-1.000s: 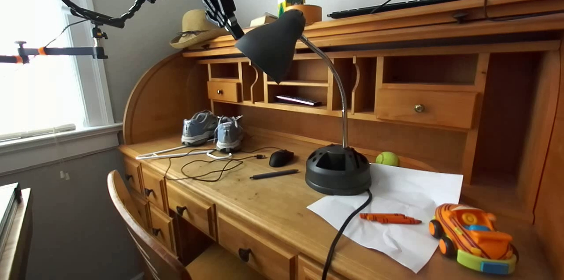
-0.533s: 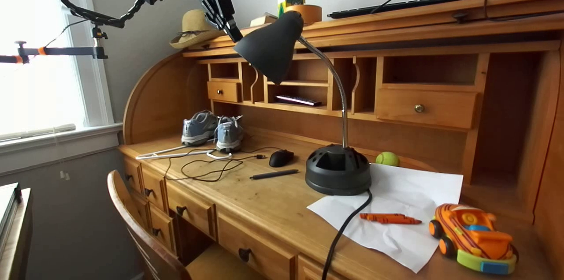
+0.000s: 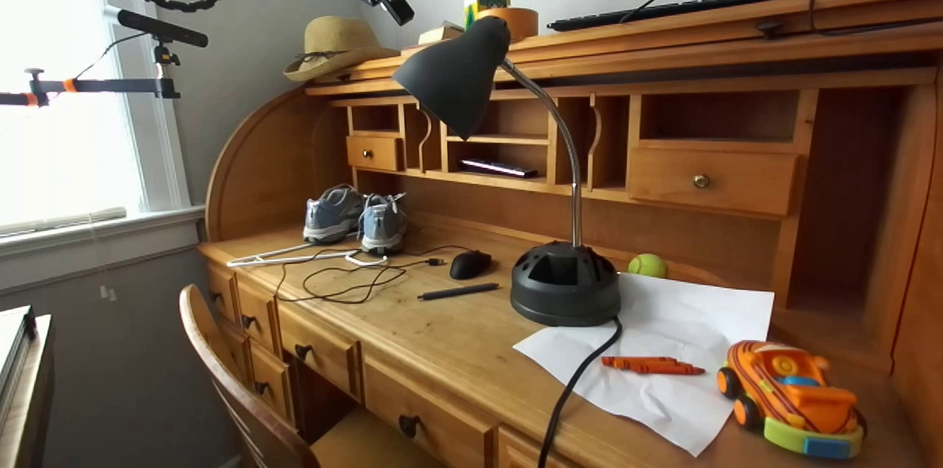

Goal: Push the lamp downwards.

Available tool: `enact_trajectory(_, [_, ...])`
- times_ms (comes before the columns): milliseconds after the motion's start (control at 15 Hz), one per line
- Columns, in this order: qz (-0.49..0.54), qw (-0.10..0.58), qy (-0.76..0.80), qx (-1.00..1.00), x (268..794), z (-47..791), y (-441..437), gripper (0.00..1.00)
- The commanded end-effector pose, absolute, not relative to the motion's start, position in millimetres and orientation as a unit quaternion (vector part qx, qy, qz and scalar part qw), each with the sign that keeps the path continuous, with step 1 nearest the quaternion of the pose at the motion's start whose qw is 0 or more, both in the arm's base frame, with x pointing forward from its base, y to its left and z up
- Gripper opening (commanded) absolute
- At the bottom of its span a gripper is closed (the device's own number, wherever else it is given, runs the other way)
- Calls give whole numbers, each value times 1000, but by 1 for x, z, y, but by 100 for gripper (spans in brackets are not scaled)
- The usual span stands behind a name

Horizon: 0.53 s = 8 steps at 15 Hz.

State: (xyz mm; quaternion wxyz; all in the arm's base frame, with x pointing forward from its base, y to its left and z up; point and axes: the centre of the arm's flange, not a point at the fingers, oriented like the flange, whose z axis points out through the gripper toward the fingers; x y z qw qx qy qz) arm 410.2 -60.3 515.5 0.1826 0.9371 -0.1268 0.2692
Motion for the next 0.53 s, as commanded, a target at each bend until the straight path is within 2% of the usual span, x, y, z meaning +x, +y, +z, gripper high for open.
enact_trajectory(0, [267, 180, -129, 938, 386, 556, -62, 27])
enact_trajectory(67, [261, 175, -125, 941, 380, 567, -64, 32])
enact_trajectory(467, [188, 84, -98, 974, 355, 620, -72, 78])
